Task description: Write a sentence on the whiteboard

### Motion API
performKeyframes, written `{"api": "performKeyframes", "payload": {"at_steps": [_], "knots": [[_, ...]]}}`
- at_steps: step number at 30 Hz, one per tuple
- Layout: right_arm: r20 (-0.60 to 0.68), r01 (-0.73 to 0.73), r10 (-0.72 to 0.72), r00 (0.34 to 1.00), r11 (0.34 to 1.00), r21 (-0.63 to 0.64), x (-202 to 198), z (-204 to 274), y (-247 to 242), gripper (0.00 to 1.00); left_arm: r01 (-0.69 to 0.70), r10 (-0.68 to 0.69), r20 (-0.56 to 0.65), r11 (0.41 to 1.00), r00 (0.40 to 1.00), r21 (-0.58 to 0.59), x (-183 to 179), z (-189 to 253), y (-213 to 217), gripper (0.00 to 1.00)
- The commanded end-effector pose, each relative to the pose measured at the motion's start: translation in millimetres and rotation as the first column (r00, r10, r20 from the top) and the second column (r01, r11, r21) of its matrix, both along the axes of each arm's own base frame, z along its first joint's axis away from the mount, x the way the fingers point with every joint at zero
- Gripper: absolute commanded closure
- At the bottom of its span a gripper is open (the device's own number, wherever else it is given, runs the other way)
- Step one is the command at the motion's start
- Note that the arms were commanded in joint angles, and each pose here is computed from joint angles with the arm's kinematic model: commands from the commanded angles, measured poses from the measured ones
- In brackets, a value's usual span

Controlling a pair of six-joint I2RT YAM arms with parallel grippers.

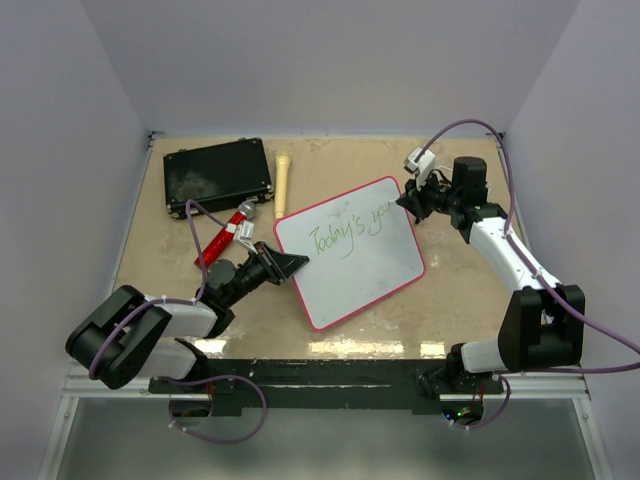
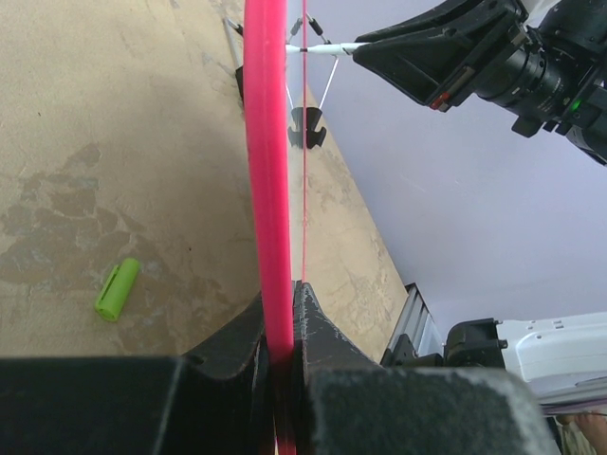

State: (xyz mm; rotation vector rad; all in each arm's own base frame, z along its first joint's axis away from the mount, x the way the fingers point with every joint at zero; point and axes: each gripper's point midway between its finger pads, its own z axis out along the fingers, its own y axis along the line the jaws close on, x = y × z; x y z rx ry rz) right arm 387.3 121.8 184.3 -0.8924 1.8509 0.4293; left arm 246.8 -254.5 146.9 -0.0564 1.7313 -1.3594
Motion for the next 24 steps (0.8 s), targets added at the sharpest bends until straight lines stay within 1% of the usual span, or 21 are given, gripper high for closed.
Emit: {"api": "performKeyframes", "payload": {"at_steps": [1, 10, 14, 15, 19, 24], "knots": [[0.075, 0.005, -0.007, 0.997, 1.0, 0.019, 8.5, 22.0, 1.1, 1.0, 0.038, -0.038, 0.143, 0.999, 0.989, -0.001, 0.6, 25.0, -7.4, 1.0], [-0.019, -0.032, 0.031, 0.999, 0.998, -0.062, -15.6, -6.2, -6.8, 1.0, 0.038, -0.037, 0.142, 0.999, 0.989, -0.003, 0.1, 24.0, -7.2, 1.0], [-0.041, -0.018, 0.015, 0.999, 0.996, -0.087, -18.5, -11.6, -12.5, 1.0, 0.04, -0.039, 0.144, 0.999, 0.989, -0.006, -0.1, 24.7, -7.4, 1.0], [-0.04, 0.008, -0.013, 0.999, 0.995, -0.104, -15.6, -12.7, -17.6, 1.0, 0.042, -0.04, 0.144, 0.999, 0.989, -0.006, -0.6, 24.5, -7.3, 1.0], [0.029, 0.06, -0.057, 0.998, 0.994, -0.086, -2.8, 9.2, -23.7, 1.0, 0.039, -0.037, 0.142, 0.999, 0.989, -0.005, 0.1, 23.7, -7.2, 1.0], [0.102, 0.037, -0.035, 0.994, 0.999, -0.018, -1.2, 49.6, -14.5, 1.0, 0.038, -0.038, 0.14, 0.999, 0.989, -0.004, -0.6, 22.8, -6.8, 1.0]]}}
